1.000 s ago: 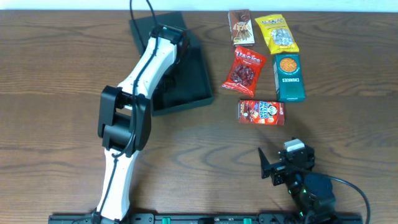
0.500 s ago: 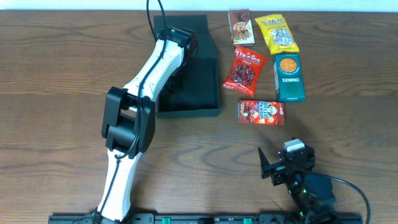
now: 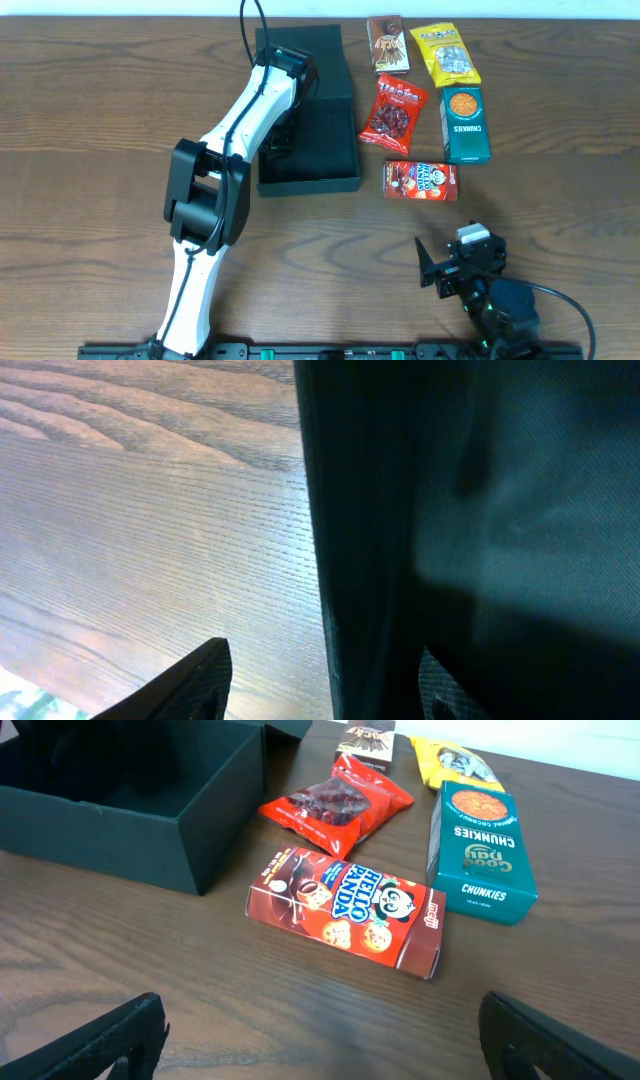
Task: Pack container
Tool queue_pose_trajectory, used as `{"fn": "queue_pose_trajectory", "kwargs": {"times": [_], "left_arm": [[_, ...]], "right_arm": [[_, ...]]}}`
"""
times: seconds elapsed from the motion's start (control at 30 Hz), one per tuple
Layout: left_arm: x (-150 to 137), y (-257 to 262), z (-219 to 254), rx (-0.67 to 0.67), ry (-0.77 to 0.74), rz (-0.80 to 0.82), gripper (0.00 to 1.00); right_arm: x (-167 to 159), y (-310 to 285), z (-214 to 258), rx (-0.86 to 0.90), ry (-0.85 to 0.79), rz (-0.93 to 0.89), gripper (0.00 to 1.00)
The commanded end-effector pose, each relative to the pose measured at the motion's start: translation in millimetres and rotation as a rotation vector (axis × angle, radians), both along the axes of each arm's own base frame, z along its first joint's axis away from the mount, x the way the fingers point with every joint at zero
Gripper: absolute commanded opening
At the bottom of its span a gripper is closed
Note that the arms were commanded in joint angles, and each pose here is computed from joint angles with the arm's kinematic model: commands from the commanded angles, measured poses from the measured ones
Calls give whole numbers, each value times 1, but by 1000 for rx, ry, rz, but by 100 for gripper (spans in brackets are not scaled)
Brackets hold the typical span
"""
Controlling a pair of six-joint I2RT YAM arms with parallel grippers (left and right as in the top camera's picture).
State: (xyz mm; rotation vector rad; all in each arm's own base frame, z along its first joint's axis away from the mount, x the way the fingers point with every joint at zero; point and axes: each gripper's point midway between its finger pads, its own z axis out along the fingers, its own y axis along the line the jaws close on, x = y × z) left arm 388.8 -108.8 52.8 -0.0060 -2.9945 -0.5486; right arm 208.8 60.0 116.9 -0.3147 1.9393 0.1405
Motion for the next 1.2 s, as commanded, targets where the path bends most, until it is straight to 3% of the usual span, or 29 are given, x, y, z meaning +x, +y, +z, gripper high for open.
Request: {"fn": "queue_pose_trajectory", "kwargs": {"times": [0.0, 0.13, 0.27, 0.47, 0.7, 0.9, 0.97, 1.07, 1.17], "left_arm": [[-1, 4, 2, 22, 4, -23, 58], [3, 8, 4, 50, -17, -31, 54], [7, -6, 10, -30, -29, -15, 53], [31, -20, 73, -135, -217, -13, 54], [29, -37, 187, -350, -489, -26, 66], [6, -28, 241, -396, -596, -42, 80], [1, -25, 248, -400, -606, -43, 81], [-6, -22, 252, -397, -602, -40, 88], [-10, -19, 249, -400, -578, -33, 94]], "right_arm": [[0, -1, -4, -4, 8, -5, 99], [0, -1, -4, -4, 7, -5, 99], [0, -1, -4, -4, 7, -4, 99], [0, -1, -4, -4, 8, -4, 99], [1, -1, -3, -2, 0, -4, 99], [4, 14, 18, 52, -78, 69, 99], [-2, 32, 25, 126, -79, 160, 99], [-21, 71, 50, 416, -30, 347, 99], [-39, 92, 67, 584, 31, 474, 99]]}}
